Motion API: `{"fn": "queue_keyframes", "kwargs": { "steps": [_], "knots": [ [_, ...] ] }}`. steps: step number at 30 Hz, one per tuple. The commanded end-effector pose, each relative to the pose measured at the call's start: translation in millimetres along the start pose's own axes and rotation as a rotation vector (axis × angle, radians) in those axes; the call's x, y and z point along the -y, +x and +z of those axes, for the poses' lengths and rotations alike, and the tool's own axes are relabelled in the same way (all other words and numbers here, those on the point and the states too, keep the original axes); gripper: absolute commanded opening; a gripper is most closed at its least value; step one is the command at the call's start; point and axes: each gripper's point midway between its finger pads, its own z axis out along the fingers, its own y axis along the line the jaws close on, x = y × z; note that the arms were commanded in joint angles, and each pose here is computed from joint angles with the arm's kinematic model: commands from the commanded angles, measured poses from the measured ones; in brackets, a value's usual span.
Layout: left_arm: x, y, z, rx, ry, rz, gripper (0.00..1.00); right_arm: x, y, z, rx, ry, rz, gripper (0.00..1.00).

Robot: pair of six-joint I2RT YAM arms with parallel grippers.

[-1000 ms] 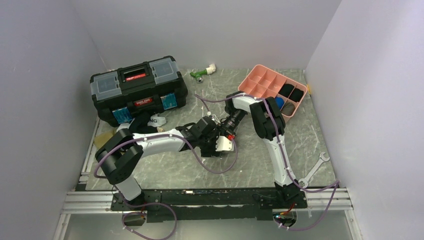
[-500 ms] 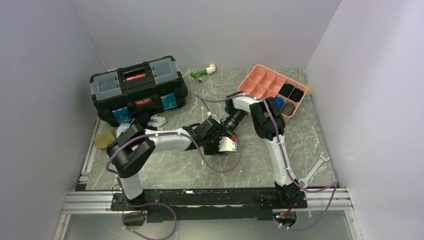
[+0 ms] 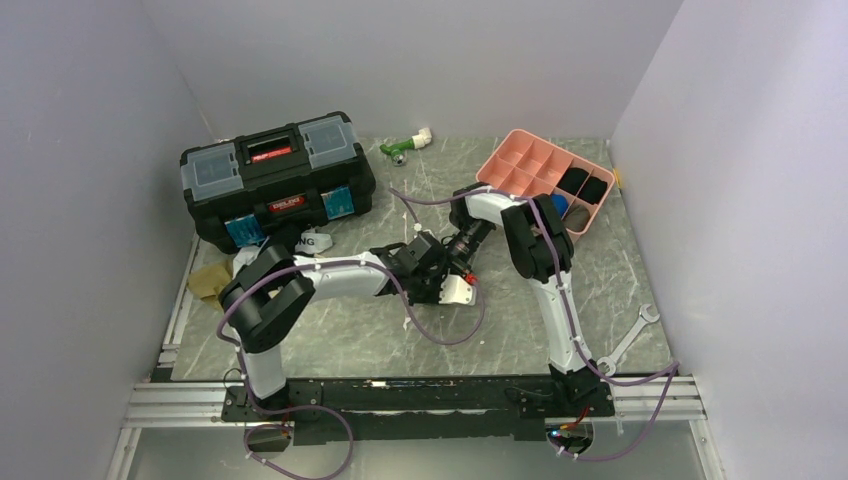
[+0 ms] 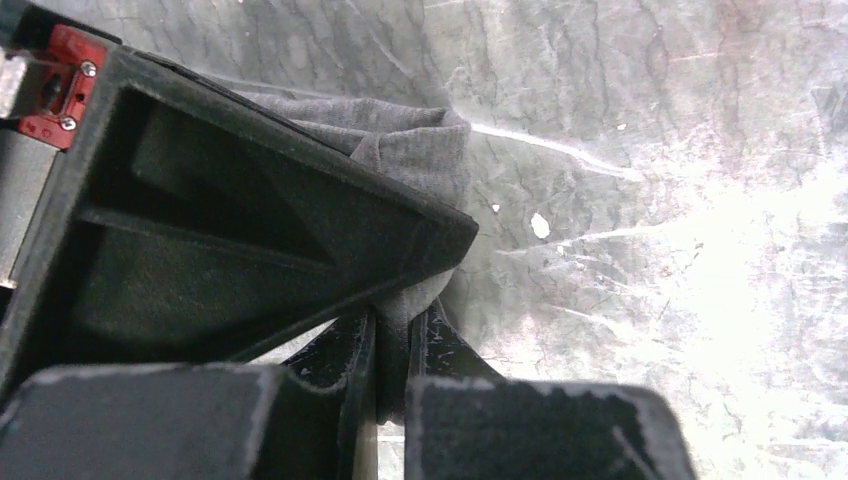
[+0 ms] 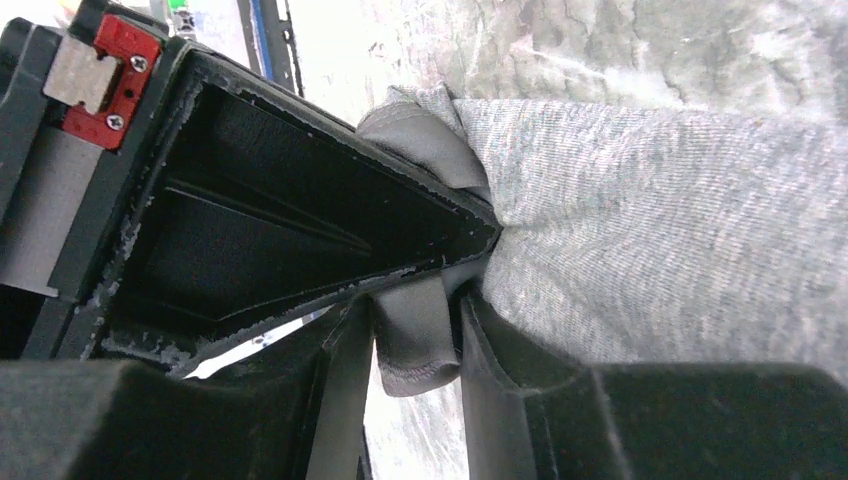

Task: Roll the underwear
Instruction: Roll the underwear to the center of the board.

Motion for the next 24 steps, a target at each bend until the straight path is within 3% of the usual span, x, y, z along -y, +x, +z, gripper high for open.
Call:
{"fn": "queue_keyframes", "kwargs": {
  "steps": [1,11,24],
  "knots": [
    [24.3,25.3,5.9,-0.082,0.122,-0.017,0.00,13.8,-8.6,-13.8,-0.006,0.130,-0.126,0.41],
    [27.0,27.7,5.7,-0.094,0.169,-0.029,0.00,3.6,-10.4,-65.2,0.051,0.262,-0.142,0.47],
    [27.3,21.7,-1.1,-0.033,0.431,-0.263,0.00,-17.9,13.0,-111.3,0.247,0.416,-0.119,0.44]
  ]
}}
